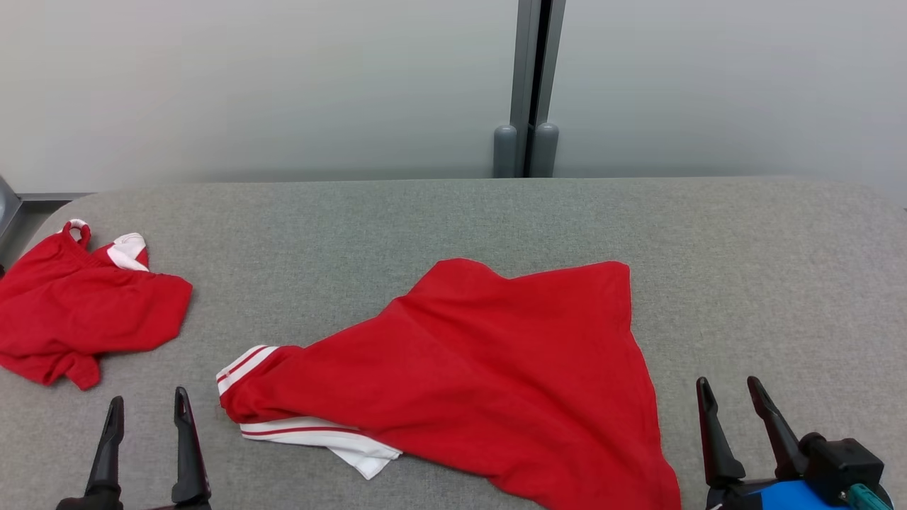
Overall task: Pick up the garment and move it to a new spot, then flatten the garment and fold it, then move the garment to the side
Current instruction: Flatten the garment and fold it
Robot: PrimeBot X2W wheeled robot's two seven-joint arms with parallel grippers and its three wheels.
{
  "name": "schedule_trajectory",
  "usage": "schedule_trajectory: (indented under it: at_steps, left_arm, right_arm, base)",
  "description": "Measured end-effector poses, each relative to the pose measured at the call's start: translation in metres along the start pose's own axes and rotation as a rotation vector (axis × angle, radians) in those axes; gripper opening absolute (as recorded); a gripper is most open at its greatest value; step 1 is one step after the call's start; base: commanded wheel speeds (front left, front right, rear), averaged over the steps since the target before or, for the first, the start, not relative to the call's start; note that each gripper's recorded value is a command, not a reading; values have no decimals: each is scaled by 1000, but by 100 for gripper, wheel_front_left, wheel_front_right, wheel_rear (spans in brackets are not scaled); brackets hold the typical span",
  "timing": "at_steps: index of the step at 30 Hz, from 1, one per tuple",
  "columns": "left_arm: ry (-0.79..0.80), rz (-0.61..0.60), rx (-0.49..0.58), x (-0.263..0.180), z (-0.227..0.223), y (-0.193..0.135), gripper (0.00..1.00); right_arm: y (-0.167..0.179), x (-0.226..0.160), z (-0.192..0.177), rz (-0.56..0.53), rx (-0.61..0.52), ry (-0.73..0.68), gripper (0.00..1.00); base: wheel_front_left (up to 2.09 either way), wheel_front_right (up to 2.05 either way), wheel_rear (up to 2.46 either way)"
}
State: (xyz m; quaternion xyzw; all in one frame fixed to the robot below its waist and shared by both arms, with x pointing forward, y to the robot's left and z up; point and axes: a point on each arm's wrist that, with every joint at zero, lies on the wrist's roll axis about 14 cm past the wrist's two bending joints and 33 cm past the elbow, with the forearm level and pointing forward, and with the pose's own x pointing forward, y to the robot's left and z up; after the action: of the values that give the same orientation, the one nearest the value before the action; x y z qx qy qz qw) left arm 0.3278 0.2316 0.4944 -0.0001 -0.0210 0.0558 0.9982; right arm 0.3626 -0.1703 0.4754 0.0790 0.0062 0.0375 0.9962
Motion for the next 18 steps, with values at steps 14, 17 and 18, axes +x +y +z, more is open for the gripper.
schedule_trajectory:
  at_steps: [14,17,18]
  left_arm:
    - [5,-14,12,1,-1,-2,100]
    - [-1,-22,12,5,0,-5,100]
    - [4,-25,15,7,-1,-5,100]
  right_arm:
    - [2,-3,-23,9,-13,76,100]
    - [13,11,-19,46,-36,67,100]
    - [20,25,-15,74,-63,62,100]
  base:
    - [0,0,0]
    - [0,0,0]
    - [0,0,0]
